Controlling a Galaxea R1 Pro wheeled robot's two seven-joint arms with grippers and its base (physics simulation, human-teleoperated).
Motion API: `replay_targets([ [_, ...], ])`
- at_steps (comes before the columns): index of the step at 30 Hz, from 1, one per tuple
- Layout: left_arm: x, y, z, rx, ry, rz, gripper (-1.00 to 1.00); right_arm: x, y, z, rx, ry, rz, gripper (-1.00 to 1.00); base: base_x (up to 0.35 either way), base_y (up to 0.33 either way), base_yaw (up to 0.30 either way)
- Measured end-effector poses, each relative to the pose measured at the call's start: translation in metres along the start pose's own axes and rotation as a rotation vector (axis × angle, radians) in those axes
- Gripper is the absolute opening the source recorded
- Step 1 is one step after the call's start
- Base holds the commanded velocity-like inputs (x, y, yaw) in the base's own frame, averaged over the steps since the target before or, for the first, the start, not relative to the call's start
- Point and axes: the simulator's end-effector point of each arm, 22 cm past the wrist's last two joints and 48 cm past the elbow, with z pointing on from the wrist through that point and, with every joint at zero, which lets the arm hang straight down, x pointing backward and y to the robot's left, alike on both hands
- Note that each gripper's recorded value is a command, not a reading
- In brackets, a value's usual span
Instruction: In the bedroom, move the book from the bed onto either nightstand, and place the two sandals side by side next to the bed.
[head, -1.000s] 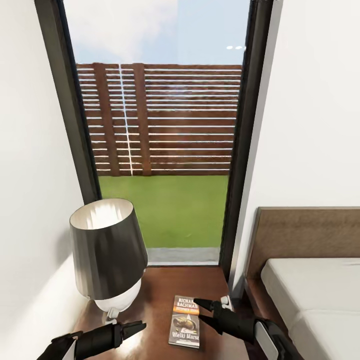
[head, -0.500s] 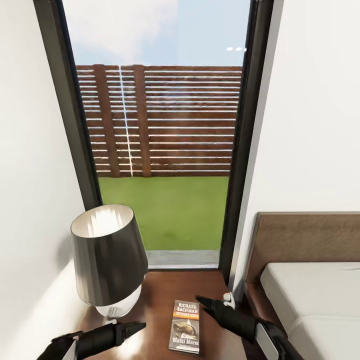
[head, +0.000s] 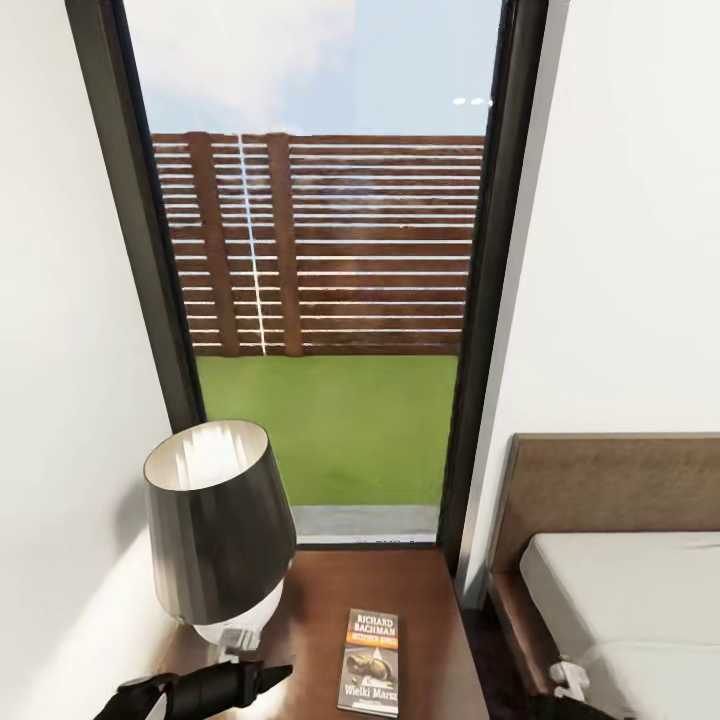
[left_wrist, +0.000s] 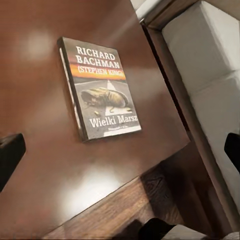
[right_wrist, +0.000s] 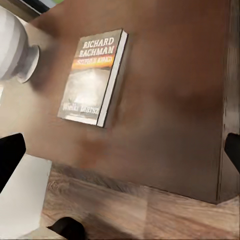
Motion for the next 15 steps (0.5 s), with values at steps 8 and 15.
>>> replay_targets([
  [8, 0.056, 0.021, -0.010, -0.091, 0.042, -0.024, 1.00, 0.055, -0.008, -0.017, 0.047, 0.046, 0.065, 1.00, 0.000, 0.000, 0.000],
  [15, 0.105, 0.027, -0.019, -0.179, 0.128, -0.067, 1.00, 0.085, -0.005, -0.028, 0.083, 0.108, 0.113, 1.00, 0.000, 0.000, 0.000],
])
